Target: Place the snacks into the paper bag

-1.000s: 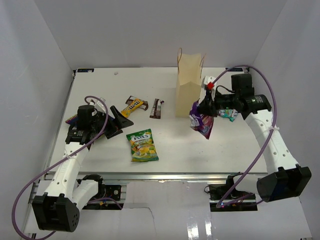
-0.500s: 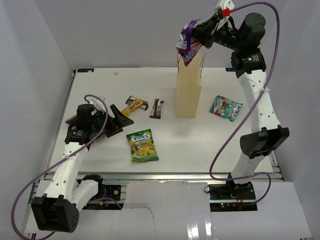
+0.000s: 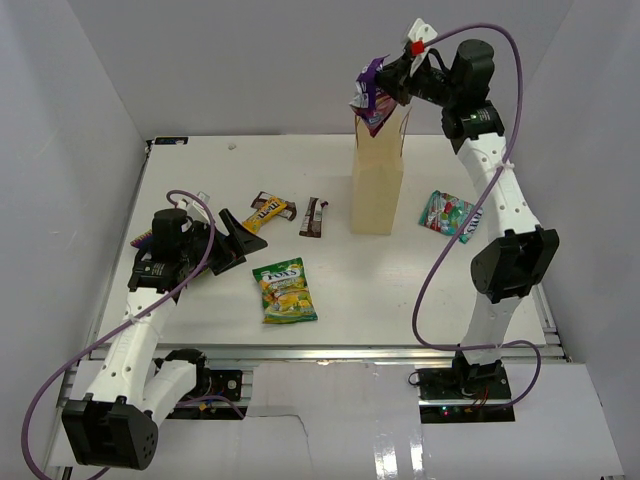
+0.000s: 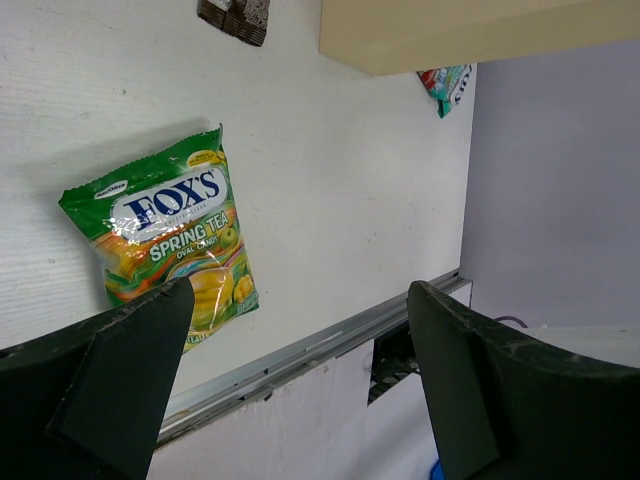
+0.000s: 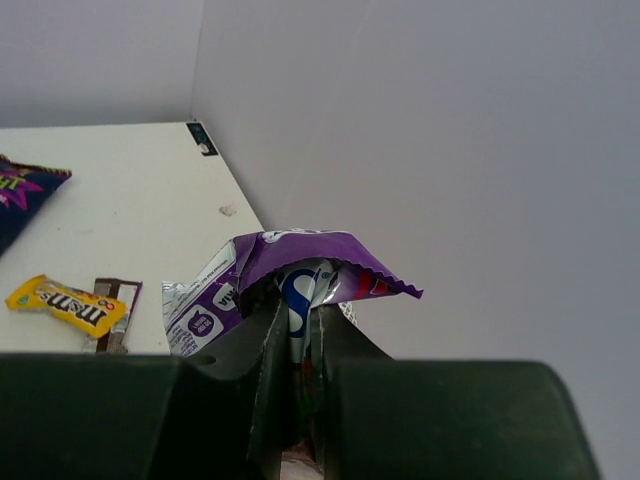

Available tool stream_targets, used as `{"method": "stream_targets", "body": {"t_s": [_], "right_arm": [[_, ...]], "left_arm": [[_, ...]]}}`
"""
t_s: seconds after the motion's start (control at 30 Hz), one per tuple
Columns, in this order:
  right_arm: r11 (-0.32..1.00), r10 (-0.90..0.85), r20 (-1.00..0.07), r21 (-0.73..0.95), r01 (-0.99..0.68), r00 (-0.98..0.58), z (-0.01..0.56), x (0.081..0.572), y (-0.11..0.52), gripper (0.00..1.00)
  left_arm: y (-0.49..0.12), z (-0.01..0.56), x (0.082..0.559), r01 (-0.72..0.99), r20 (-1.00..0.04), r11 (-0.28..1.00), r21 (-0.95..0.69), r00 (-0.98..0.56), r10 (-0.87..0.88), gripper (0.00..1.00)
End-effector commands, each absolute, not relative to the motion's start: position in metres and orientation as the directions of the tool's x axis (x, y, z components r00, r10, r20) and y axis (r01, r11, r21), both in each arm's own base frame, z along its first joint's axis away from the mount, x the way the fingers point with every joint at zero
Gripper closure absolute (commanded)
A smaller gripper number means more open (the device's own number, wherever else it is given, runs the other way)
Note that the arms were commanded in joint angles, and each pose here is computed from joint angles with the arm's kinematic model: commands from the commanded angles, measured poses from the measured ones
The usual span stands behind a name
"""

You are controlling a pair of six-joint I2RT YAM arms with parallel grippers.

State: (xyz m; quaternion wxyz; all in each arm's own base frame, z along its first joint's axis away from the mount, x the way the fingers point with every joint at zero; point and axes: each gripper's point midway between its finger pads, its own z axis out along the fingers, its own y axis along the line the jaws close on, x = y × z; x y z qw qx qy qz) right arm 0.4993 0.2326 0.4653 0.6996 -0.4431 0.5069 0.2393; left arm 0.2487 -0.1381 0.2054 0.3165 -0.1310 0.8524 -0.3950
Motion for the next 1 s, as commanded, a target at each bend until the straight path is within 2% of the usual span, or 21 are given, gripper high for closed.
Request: {"method": "stream_targets", "body": {"t_s": [0.0,0.1,0.17,0.2,0.3,0.33,0.7,0.83,0.97], "right_arm": [[0.485,-0.157,-0.851,-0.509,-0.711,0.502,0.489,0.484,0.226,0.9],[0.473,-0.197,-0.866,-0.494,-0.729,0.459,0.462,0.488,0.225,0.85],[0.473,-0.217,-0.869,-0.491,-0.731,0.444,0.451,0.49,0.223,0.74],[0.477,-0.222,-0.87,-0.49,-0.73,0.439,0.449,0.492,0.223,0.57],[0.487,-0.226,-0.871,-0.489,-0.724,0.437,0.452,0.49,0.22,0.32],[0.488,-0.224,-0.869,-0.491,-0.722,0.441,0.456,0.487,0.219,0.3],[0.482,-0.222,-0.888,-0.459,-0.746,0.403,0.478,0.45,0.21,0.26],[0.508,-0.237,-0.917,-0.399,-0.764,0.322,0.459,0.442,0.201,0.26],[0.568,-0.214,-0.946,-0.324,-0.756,0.244,0.459,0.424,0.185,0.25]], "left_arm": [[-0.139,0.22,0.25,0.063,-0.471,0.653,-0.755,-0.745,-0.472,0.02],[-0.138,0.22,0.25,0.062,-0.473,0.656,-0.753,-0.744,-0.472,0.02],[-0.138,0.22,0.25,0.065,-0.474,0.655,-0.752,-0.744,-0.47,0.02],[-0.138,0.22,0.249,0.064,-0.473,0.656,-0.752,-0.745,-0.47,0.02],[-0.138,0.22,0.249,0.065,-0.475,0.657,-0.751,-0.744,-0.47,0.02],[-0.138,0.221,0.249,0.067,-0.479,0.659,-0.749,-0.742,-0.469,0.02],[-0.136,0.206,0.248,0.016,-0.443,0.668,-0.744,-0.76,-0.475,0.02],[-0.137,0.202,0.249,0.006,-0.437,0.674,-0.739,-0.766,-0.472,0.02],[-0.128,0.182,0.248,-0.1,-0.403,0.718,-0.689,-0.77,-0.494,0.02]]}}
